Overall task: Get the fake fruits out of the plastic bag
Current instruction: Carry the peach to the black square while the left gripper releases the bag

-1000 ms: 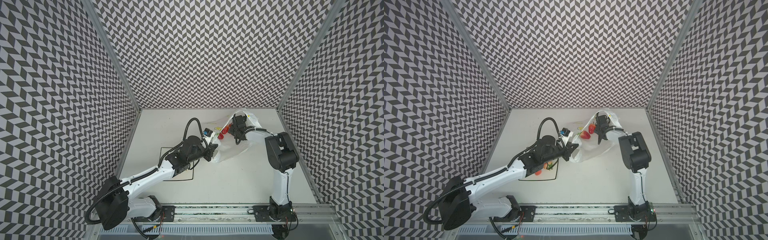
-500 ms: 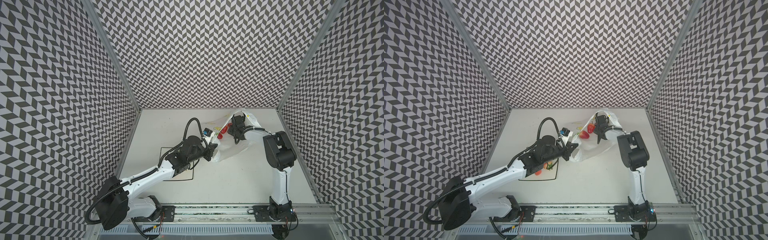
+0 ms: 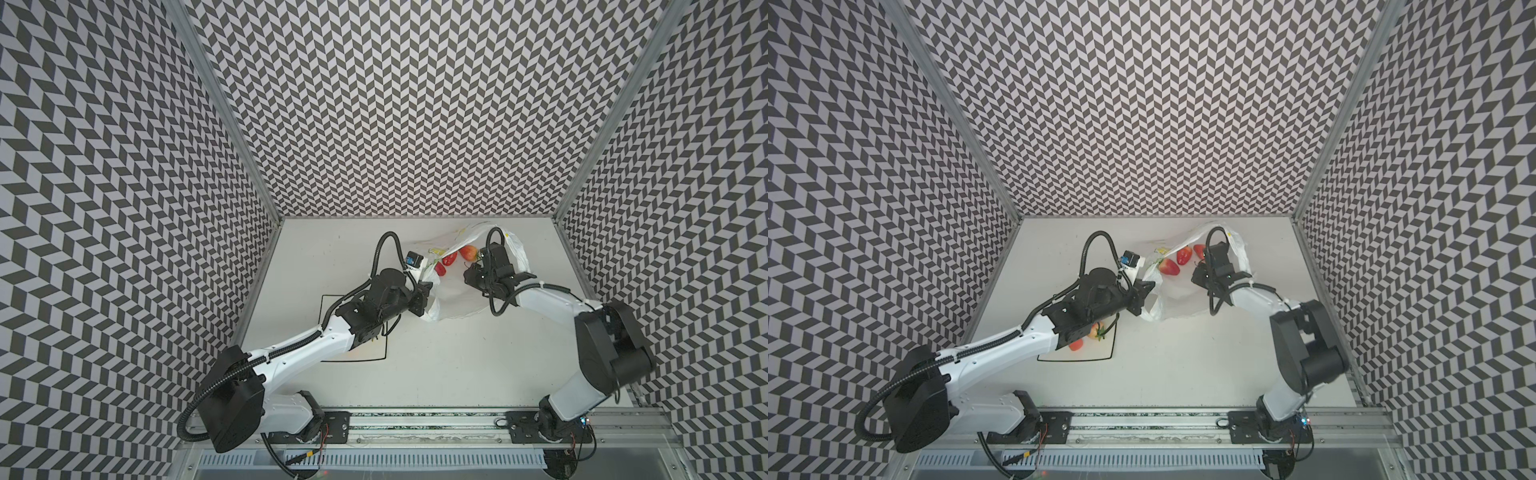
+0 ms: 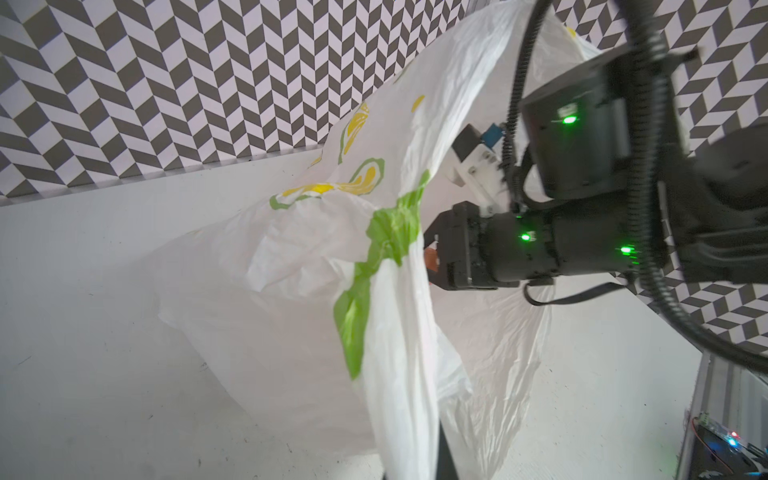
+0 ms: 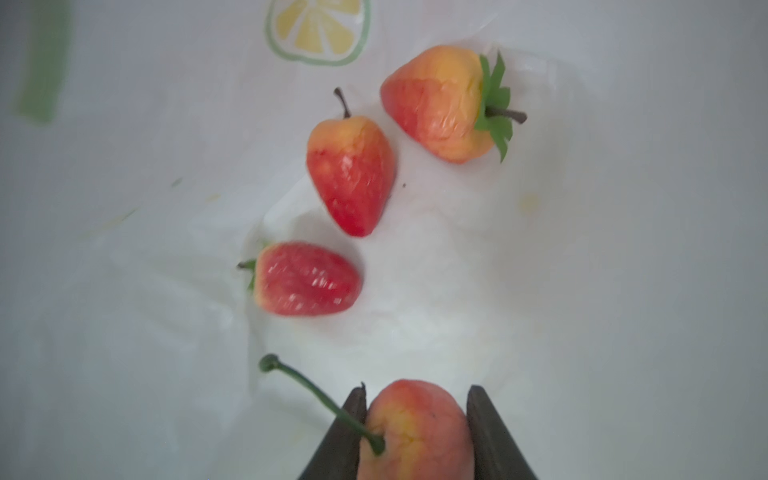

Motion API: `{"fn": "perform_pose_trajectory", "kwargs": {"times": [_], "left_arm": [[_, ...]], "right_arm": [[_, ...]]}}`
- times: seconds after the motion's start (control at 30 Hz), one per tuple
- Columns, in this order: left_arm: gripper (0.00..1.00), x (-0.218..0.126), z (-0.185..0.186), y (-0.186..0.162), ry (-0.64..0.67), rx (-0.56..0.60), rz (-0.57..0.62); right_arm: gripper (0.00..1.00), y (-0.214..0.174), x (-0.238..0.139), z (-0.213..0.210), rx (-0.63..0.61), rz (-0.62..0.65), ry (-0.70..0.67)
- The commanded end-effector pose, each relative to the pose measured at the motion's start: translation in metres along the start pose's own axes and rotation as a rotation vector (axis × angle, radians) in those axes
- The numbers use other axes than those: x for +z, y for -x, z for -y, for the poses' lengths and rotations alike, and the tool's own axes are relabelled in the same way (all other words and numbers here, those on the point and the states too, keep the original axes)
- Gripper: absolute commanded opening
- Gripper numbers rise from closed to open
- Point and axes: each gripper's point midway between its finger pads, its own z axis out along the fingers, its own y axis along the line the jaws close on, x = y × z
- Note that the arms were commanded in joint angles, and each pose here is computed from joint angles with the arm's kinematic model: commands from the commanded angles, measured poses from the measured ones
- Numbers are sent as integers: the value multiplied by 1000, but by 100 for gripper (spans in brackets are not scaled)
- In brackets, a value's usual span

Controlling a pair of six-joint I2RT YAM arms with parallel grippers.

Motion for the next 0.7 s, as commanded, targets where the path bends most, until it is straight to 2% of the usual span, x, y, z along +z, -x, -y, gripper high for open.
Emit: {"fn": "perform_pose_trajectory", "kwargs": {"times": [0.0, 0.3, 0.47, 0.5, 0.67], "left_arm": [[0, 1, -2, 12, 21, -22, 24], [0, 7, -3, 13, 22, -18, 24], [0, 8, -8, 16, 45, -14, 23], [2, 7, -8, 18, 49, -16, 27], [44, -12, 1, 28, 7, -34, 56]], "right_arm": [[36, -15, -28, -22, -67, -29, 158], [36, -60, -93, -55, -242, -130, 422], [36, -80, -131, -84, -386, -123, 510], [36, -82, -137, -87, -410, -112, 516], [36, -103, -165, -97, -543, -67, 552]]}}
